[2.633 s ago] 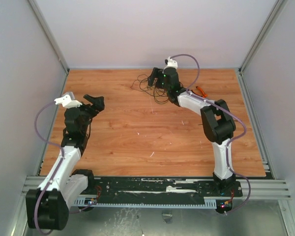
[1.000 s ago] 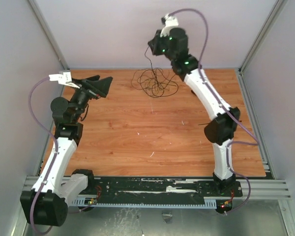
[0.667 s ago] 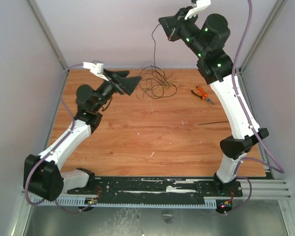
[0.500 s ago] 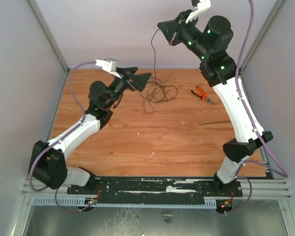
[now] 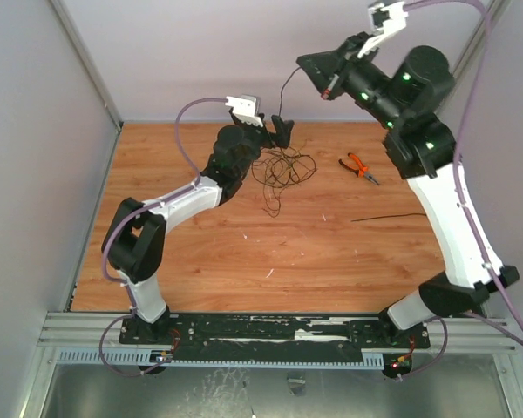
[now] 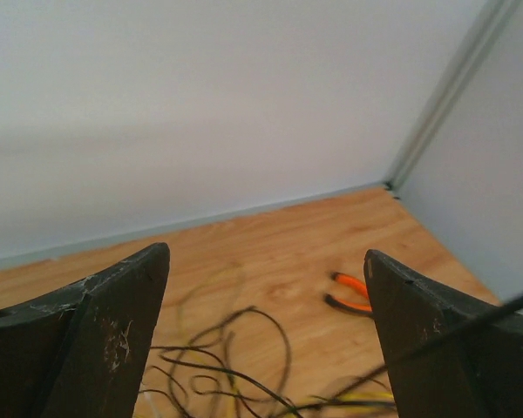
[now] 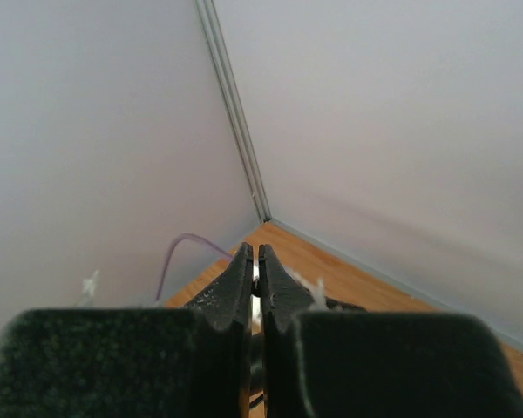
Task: Zip-tie the wires
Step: Straighten the cable at the center of the board.
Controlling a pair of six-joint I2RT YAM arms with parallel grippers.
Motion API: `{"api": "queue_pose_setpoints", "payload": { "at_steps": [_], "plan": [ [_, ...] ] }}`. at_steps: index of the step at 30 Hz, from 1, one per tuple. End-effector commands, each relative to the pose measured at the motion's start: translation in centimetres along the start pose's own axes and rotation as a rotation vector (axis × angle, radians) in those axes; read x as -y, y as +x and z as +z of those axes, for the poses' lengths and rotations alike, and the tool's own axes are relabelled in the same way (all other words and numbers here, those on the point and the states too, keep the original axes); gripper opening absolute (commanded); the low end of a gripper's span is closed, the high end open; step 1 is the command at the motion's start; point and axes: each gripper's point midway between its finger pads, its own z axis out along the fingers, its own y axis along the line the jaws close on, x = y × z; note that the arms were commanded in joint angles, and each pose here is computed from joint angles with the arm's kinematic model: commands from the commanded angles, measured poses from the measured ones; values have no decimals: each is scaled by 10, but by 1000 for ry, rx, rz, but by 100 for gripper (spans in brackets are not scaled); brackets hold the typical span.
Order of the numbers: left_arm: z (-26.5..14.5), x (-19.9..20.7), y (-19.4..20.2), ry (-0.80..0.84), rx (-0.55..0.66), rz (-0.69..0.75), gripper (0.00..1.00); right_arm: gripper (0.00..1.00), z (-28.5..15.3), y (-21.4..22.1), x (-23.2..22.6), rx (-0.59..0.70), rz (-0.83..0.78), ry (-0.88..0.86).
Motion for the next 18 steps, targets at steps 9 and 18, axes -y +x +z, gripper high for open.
{"api": "queue_pose_setpoints", "payload": {
  "at_steps": [9,18],
  "plan": [
    [65,-95,-36,-281,105,57,98,0,-112,-67,15,180,-60,298],
    [59,-167,-32,-395,70,80,98,0,-205,-71,88,231,-150,837]
  ]
}}
